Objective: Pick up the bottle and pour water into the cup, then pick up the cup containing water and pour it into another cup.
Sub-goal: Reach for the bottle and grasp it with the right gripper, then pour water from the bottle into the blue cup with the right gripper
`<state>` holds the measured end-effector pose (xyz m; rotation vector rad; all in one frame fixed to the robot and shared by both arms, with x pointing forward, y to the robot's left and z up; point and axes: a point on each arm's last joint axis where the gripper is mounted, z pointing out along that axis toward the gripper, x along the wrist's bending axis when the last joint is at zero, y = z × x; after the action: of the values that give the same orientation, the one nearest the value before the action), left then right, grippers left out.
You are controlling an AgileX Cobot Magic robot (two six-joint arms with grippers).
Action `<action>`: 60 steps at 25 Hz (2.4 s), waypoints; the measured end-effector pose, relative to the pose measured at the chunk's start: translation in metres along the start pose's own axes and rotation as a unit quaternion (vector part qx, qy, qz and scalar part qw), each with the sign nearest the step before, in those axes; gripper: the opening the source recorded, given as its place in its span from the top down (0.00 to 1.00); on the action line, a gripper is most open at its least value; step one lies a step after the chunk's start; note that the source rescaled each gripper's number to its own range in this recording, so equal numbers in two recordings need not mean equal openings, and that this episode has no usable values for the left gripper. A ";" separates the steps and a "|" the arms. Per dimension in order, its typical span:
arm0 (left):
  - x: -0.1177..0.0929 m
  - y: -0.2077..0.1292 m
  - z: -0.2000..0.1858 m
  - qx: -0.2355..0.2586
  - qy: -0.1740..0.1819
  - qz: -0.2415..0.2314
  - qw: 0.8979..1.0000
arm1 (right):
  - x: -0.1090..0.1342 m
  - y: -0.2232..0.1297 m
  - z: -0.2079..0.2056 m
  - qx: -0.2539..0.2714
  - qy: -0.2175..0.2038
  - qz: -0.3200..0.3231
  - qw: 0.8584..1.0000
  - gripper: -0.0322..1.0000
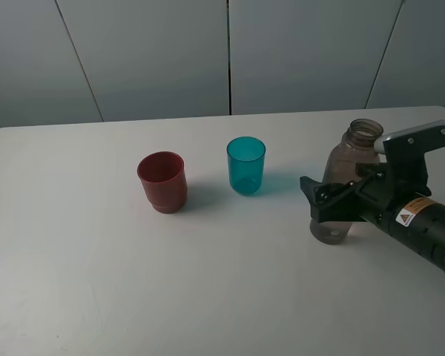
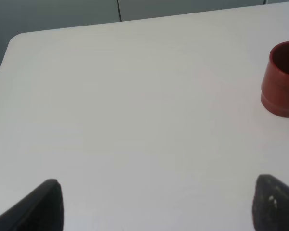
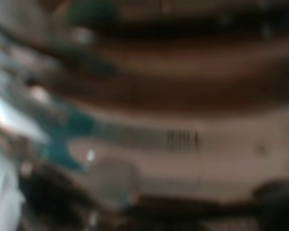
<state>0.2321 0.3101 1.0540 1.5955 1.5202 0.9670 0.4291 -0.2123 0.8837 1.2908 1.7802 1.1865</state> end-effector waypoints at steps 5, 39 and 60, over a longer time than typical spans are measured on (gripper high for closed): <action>0.000 0.000 0.000 0.000 0.000 0.000 1.000 | 0.001 0.000 0.000 0.002 0.003 0.006 1.000 0.92; 0.000 0.000 0.000 0.000 0.000 -0.001 1.000 | 0.003 0.043 0.001 0.058 0.000 -0.103 0.993 0.92; 0.000 0.000 0.000 0.000 0.000 0.000 1.000 | -0.019 0.115 0.095 0.152 0.046 -0.281 0.946 0.92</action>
<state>0.2321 0.3101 1.0540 1.5955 1.5202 0.9670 0.5612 -0.1890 0.9518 0.7915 2.2617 0.6754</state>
